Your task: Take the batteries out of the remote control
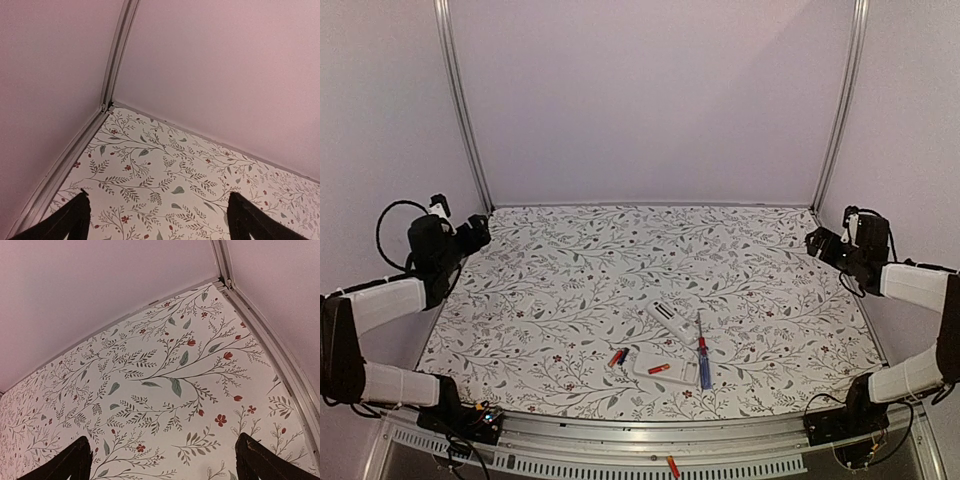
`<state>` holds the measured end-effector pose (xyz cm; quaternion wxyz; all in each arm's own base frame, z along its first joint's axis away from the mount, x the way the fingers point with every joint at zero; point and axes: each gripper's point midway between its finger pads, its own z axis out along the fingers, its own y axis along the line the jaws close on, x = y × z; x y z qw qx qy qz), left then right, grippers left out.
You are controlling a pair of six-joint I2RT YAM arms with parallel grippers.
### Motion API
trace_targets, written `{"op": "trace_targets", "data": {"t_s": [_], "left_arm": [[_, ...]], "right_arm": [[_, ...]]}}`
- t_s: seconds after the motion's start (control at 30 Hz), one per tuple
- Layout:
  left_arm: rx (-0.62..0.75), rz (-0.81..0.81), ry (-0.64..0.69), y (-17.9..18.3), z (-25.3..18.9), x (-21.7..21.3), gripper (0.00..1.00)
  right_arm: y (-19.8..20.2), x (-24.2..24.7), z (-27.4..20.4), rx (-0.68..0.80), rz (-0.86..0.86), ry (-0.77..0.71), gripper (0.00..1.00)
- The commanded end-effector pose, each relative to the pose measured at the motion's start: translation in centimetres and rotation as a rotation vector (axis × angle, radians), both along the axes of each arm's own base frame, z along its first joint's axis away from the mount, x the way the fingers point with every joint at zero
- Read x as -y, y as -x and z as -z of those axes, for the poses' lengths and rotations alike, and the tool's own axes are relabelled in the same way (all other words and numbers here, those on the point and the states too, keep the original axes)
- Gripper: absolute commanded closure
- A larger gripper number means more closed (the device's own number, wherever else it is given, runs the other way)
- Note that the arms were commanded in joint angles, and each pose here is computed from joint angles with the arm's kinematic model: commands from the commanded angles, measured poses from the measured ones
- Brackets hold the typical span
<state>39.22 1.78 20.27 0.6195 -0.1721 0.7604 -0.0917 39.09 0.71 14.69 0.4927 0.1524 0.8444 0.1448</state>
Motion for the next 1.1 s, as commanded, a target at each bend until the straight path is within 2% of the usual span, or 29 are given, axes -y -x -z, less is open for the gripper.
{"op": "trace_targets", "data": {"t_s": [0.0, 0.17, 0.27, 0.43, 1.07], "left_arm": [[0.106, -0.119, -0.153, 1.6, -1.8, -2.6, 0.05], [0.157, -0.156, -0.253, 2.6, -1.0, -2.8, 0.0], [0.179, -0.162, -0.302, 3.2, 0.4, -2.5, 0.0], [0.162, -0.167, -0.352, 3.3, 1.3, -1.9, 0.0], [0.158, -0.151, -0.373, 3.2, 2.3, -1.5, 0.0]], "right_arm": [[0.3, 3.1, -2.0, 0.148, 0.051, 0.102, 0.01], [2.7, 4.6, -4.7, 0.39, 0.136, 0.226, 0.01], [3.6, 5.8, -4.8, 0.438, 0.205, 0.287, 0.01], [3.9, 4.9, -4.4, 0.5, 0.154, 0.303, 0.01], [3.7, 5.1, -2.9, 0.482, 0.156, 0.316, 0.01]]}}
